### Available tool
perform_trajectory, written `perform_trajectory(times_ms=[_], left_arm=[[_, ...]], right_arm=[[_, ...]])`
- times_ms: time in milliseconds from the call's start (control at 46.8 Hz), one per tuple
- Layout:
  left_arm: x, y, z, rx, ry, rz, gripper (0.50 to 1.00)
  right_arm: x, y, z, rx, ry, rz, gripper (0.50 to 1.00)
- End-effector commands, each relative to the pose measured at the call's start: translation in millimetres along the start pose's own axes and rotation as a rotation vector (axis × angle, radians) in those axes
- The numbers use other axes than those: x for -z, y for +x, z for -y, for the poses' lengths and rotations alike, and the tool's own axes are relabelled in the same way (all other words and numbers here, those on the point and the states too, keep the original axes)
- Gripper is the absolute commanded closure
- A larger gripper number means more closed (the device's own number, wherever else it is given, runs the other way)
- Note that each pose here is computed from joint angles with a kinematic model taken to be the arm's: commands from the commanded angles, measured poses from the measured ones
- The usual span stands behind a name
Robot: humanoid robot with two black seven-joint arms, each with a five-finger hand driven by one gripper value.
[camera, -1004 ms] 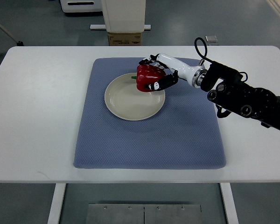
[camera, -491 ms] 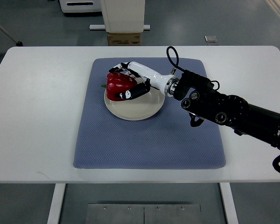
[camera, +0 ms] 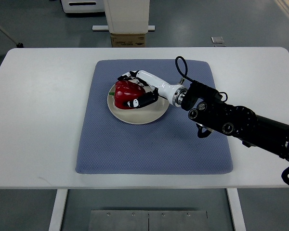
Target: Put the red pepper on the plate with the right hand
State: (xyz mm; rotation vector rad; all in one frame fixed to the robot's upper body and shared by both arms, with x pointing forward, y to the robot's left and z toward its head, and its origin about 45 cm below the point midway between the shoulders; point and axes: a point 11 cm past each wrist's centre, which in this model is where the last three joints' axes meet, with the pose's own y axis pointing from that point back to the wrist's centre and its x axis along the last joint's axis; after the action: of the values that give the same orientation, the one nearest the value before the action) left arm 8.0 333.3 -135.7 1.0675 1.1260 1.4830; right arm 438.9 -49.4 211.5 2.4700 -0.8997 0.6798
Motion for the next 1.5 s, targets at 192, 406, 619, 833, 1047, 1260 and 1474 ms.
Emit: perform_trajectory(times_ms=[192,406,619,833,1047,1260,1474], left_arm=[[0,0,0,0.000,0.000,0.000,0.500],[0,0,0,0.000,0.000,0.000,0.500],[0,0,0,0.000,0.000,0.000,0.500],[0,0,0,0.000,0.000,0.000,0.500],[0,0,0,0.000,0.000,0.000,0.500],[0,0,0,0.000,0.000,0.000,0.500],[0,0,0,0.000,0.000,0.000,0.500]], right_arm=[[-10,-2,-3,-0.020,-0.020,0.006,0.823],[-8,-2,-2,-0.020,-0.012,0.007,0.505],[-7,0,-2,-0.019,-0.010,0.003,0.500],[-4,4,-1,-0.031,-0.003,0.010,0.502],[-16,42,-15,-0.135,-0.026,0.091,0.502],[-35,84,-37,-0.256,-0.064,0.224,0.502],[-46,110,-51,-0.367,-0.085,0.377,0.502]])
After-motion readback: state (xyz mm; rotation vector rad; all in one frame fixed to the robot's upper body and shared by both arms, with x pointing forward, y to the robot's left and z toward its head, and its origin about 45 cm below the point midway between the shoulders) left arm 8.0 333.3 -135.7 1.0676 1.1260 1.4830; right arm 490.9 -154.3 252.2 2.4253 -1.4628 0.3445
